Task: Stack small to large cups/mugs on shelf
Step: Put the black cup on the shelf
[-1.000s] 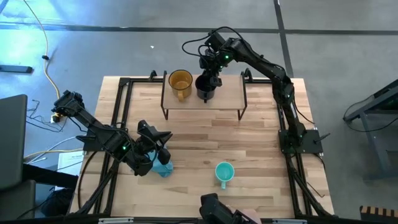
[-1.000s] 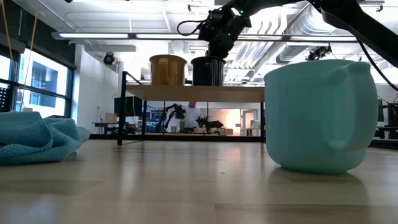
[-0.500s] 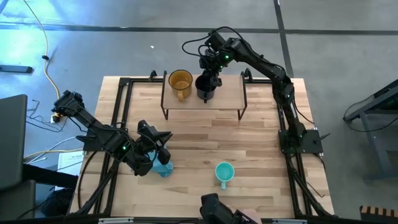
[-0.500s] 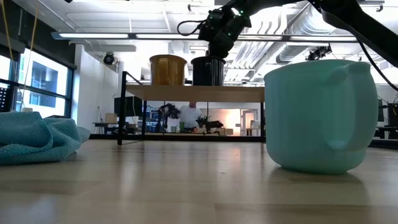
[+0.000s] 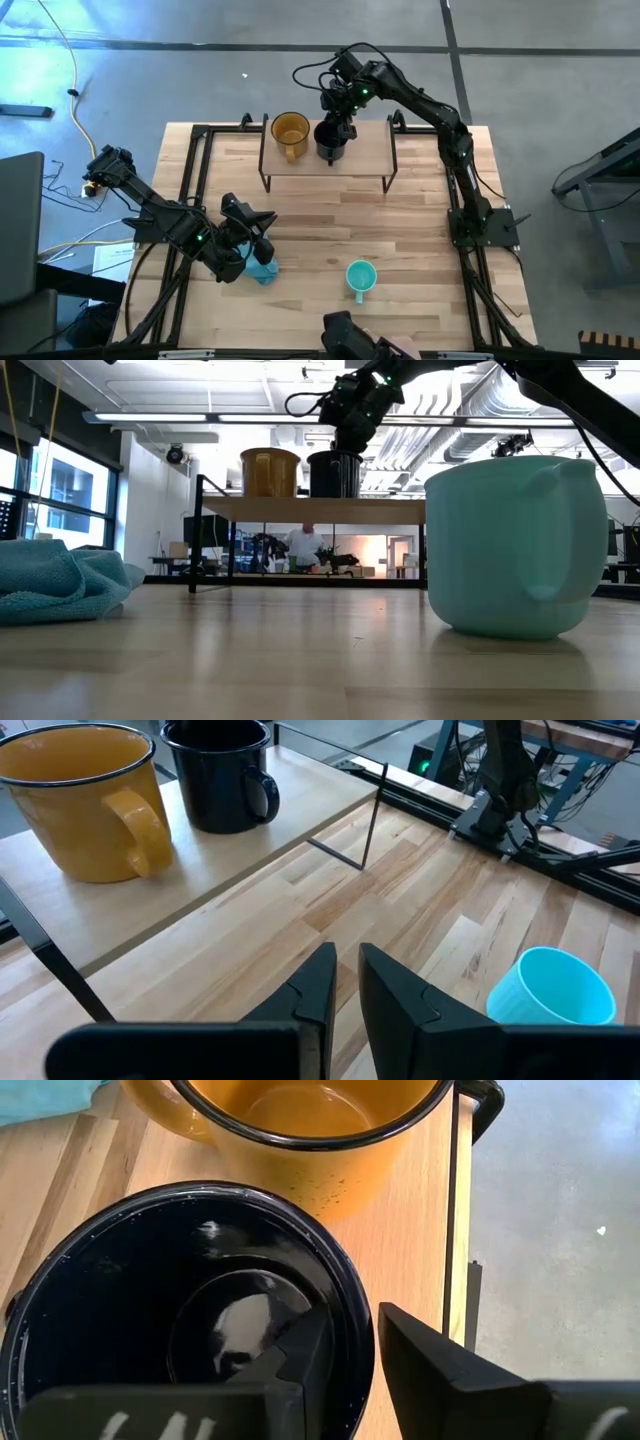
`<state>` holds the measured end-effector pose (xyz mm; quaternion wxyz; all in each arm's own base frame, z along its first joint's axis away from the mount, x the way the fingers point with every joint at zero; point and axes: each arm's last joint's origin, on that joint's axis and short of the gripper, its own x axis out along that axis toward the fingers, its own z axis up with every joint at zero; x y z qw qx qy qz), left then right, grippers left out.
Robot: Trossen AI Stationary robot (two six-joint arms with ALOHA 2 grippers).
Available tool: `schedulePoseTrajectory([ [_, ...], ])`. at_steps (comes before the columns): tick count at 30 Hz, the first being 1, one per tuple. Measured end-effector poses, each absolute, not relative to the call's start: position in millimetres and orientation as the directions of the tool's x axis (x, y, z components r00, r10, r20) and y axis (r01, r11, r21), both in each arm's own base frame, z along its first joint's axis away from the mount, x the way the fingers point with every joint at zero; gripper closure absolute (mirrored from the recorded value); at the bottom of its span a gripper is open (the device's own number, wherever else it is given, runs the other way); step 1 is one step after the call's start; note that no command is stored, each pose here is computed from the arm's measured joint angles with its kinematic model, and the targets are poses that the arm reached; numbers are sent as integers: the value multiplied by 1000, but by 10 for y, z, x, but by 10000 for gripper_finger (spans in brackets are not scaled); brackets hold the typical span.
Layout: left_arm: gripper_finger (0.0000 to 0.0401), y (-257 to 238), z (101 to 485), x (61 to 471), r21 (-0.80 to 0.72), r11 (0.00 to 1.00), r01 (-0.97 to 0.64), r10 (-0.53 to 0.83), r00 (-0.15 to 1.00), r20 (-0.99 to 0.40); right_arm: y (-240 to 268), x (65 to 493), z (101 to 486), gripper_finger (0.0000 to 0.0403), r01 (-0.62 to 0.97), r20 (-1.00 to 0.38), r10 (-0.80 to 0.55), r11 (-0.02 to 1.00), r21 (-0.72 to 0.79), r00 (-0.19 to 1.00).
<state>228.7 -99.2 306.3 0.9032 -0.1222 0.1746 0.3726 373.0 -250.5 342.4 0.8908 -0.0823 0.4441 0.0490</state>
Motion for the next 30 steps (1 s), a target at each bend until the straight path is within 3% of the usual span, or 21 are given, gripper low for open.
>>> schedulePoseTrajectory([
  [15, 364, -992, 3063, 2287, -93, 692, -716, 630, 662, -407, -2457, 3698, 3422, 319, -166, -811, 66, 985, -38, 581],
  [30, 364, -996, 3060, 2289, -101, 697, -710, 618, 666, -418, -2436, 3723, 3421, 319, -173, -825, 20, 980, -94, 565],
])
